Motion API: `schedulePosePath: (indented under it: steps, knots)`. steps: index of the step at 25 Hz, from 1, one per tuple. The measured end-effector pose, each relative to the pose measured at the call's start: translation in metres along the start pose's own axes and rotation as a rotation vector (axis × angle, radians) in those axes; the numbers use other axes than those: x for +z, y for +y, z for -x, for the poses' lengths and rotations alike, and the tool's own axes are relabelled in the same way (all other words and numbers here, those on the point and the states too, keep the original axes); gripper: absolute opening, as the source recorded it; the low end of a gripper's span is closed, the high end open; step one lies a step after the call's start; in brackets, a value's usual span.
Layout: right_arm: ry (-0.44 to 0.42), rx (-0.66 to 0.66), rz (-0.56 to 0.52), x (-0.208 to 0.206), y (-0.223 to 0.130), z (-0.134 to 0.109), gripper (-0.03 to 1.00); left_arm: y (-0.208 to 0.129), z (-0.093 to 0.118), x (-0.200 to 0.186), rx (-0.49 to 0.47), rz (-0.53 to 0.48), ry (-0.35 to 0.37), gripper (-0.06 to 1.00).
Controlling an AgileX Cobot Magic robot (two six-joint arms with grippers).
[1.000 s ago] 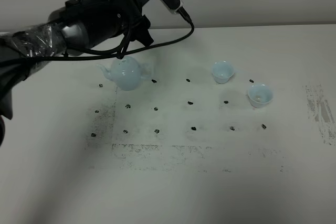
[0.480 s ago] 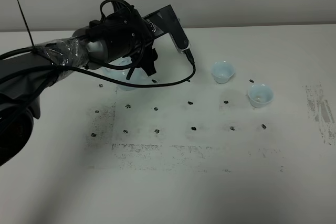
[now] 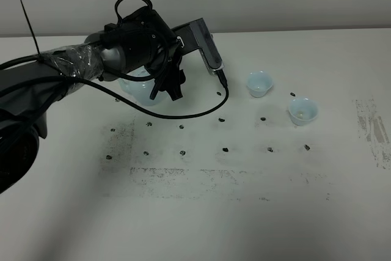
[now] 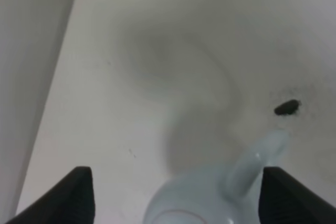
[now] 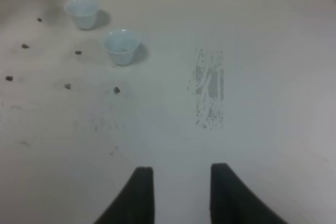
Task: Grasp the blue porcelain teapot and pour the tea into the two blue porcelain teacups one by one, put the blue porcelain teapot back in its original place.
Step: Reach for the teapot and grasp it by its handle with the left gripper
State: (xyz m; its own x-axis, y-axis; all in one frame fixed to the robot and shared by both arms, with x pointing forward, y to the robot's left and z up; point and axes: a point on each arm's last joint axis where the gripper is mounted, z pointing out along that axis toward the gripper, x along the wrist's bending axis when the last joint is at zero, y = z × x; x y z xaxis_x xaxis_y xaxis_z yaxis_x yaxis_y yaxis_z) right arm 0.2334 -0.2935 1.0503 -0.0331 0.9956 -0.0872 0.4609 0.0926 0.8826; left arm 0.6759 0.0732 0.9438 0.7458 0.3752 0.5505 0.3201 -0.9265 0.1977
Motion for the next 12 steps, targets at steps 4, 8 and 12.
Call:
schedulePosePath:
  steps: [4,8,12]
  knots:
    - [0.0,0.0,0.0,0.0,0.0,0.0,0.29,0.0,0.0,0.0,-0.003,0.003,-0.001,0.62]
    - [0.0,0.0,0.0,0.0,0.0,0.0,0.29,0.008,-0.004,-0.007,-0.029,0.08,0.025,0.62]
    - [0.0,0.0,0.0,0.0,0.0,0.0,0.29,0.018,-0.012,-0.013,-0.072,0.191,0.083,0.62]
